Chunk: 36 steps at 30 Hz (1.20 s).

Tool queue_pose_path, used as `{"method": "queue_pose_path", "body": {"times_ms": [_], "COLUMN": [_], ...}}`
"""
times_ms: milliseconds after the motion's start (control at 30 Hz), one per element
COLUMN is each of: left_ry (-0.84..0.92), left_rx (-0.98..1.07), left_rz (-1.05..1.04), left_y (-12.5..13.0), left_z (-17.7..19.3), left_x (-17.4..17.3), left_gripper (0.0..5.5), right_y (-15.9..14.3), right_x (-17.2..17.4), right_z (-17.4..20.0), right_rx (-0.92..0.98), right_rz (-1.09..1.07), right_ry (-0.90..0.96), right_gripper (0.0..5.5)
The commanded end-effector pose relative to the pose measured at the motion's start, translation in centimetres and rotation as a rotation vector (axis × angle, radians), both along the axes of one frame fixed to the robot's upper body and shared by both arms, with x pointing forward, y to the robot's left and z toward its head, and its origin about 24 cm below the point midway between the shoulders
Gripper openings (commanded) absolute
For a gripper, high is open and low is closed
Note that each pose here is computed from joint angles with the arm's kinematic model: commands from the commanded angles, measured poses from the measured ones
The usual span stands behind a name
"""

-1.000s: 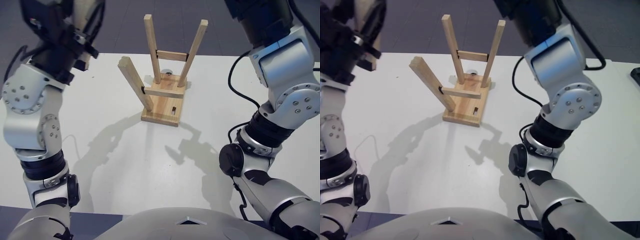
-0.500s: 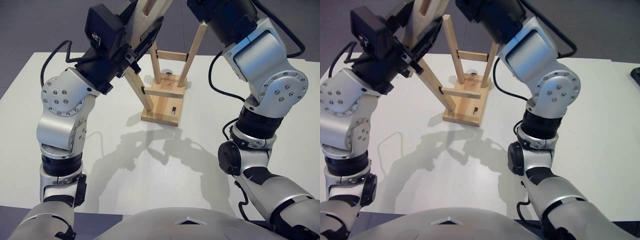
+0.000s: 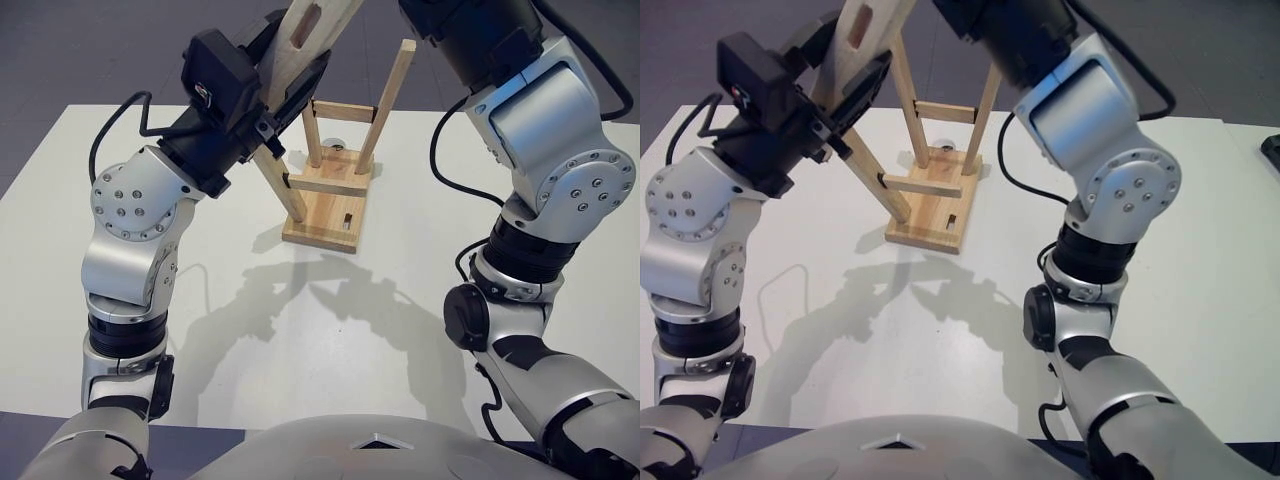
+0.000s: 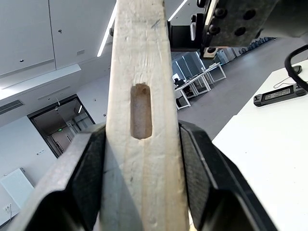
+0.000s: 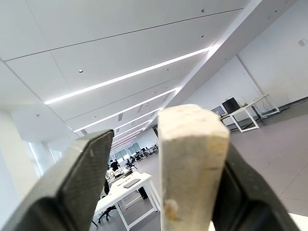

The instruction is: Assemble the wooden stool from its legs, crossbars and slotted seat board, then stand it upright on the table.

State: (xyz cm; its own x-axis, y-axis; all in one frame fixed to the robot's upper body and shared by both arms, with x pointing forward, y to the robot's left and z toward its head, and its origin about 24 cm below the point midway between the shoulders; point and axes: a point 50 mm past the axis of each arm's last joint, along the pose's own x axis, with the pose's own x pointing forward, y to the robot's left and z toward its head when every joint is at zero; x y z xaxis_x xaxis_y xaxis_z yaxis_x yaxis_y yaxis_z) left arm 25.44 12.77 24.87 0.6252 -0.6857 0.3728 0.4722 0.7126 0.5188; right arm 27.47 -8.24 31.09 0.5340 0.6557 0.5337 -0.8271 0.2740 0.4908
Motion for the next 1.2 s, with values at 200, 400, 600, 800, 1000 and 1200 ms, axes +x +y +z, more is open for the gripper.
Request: {"method": "queue_pose_path", "body": {"times_ms": [200, 400, 600, 800, 1000, 1200], "left_ry": [-0.012, -0.018, -0.038, -0.038, -0.06, 0.361], "left_rx": [0.02, 0.015, -0.014, -0.187, -0.686, -0.612], "left_rz": [0.026, 0.04, 0.054, 0.119, 0.544, 1.014], "left_y": [0.0, 0.0, -0.6, 1.8, 13.0, 18.5], "left_z": [0.2, 0.1, 0.6, 2.6, 3.7, -6.8], "left_x": [0.4, 0.6, 0.8, 0.8, 0.3, 1.8], "left_gripper": [2.05, 2.05, 2.85, 3.85, 4.91, 5.4], "right_y": [0.5, 0.7, -1.5, -7.3, -12.8, -13.6], "right_x": [-0.1, 0.3, 1.5, 1.9, 1.0, 1.4], "right_z": [-0.1, -0.4, -2.3, -0.7, 1.0, -4.5], "right_rx": [-0.03, -0.059, -0.05, -0.015, -0.139, -0.5], "right_rz": [0.026, 0.025, -0.058, -0.344, -0.826, -0.973], "right_ry": [0.008, 0.037, 0.093, 0.021, -0.152, 0.029], "right_gripper": [1.34, 1.13, 1.03, 1.02, 1.01, 1.01]}}
